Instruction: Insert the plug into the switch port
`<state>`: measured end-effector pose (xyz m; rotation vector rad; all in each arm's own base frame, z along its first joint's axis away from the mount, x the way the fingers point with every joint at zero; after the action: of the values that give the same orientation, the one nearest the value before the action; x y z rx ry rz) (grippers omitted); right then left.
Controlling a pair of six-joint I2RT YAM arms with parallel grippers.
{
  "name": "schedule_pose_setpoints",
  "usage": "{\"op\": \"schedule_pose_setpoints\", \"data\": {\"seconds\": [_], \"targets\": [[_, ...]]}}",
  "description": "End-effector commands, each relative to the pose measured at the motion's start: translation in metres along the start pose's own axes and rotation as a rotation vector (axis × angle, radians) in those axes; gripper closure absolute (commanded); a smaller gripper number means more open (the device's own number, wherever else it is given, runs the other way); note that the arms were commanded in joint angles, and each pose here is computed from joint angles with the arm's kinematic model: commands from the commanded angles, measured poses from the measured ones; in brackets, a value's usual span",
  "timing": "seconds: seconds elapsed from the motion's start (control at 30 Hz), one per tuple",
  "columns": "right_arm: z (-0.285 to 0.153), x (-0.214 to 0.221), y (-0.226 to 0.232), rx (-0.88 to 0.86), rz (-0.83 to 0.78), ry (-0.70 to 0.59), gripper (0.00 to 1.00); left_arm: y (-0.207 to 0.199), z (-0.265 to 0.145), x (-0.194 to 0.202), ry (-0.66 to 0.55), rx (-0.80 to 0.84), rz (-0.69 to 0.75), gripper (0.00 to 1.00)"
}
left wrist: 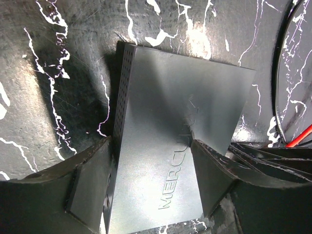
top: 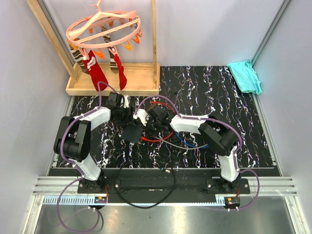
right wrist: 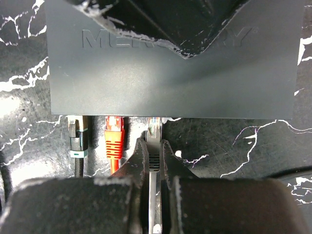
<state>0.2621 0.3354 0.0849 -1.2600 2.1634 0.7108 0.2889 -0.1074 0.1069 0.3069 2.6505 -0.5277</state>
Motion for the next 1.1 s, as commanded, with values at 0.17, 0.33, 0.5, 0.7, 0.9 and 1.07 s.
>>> {"op": "schedule_pose_setpoints", "data": {"seconds": [0.17,0.33,0.5,0.7,0.9,1.07], "targets": [[-0.002,-0.041,0.026,-0.024,-0.073,-0.227,1.00,-0.015,0.004,0.009,0.049,0.107,0.008,0.32],[-0.008,-0.046,0.030,-0.016,-0.104,-0.273,1.00,-0.014,0.005,0.009,0.056,0.097,0.012,0.32],[-0.007,-0.049,0.031,-0.011,-0.114,-0.277,1.00,-0.013,0.005,0.009,0.058,0.091,0.014,0.33],[-0.008,-0.050,0.024,0.069,-0.098,-0.290,1.00,-0.012,0.005,0.012,0.070,0.078,0.018,0.33],[-0.017,-0.057,0.029,0.041,-0.113,-0.310,1.00,-0.010,0.007,0.012,0.086,0.067,0.013,0.33],[-0.022,-0.059,0.030,0.046,-0.118,-0.317,1.00,-0.009,0.007,0.010,0.087,0.047,0.016,0.32]]}}
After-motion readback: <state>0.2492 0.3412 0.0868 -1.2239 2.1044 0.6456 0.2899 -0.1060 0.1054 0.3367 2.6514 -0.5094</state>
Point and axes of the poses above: each gripper's point midway between its finger pads, its own z axis out along the fingers, its own y axis along the line the jaws close on, x = y × z, the point moved 9 cm from there along -z, back along the fingers, and after that the axes turned 10 degrees about z, right-handed, at the moved point
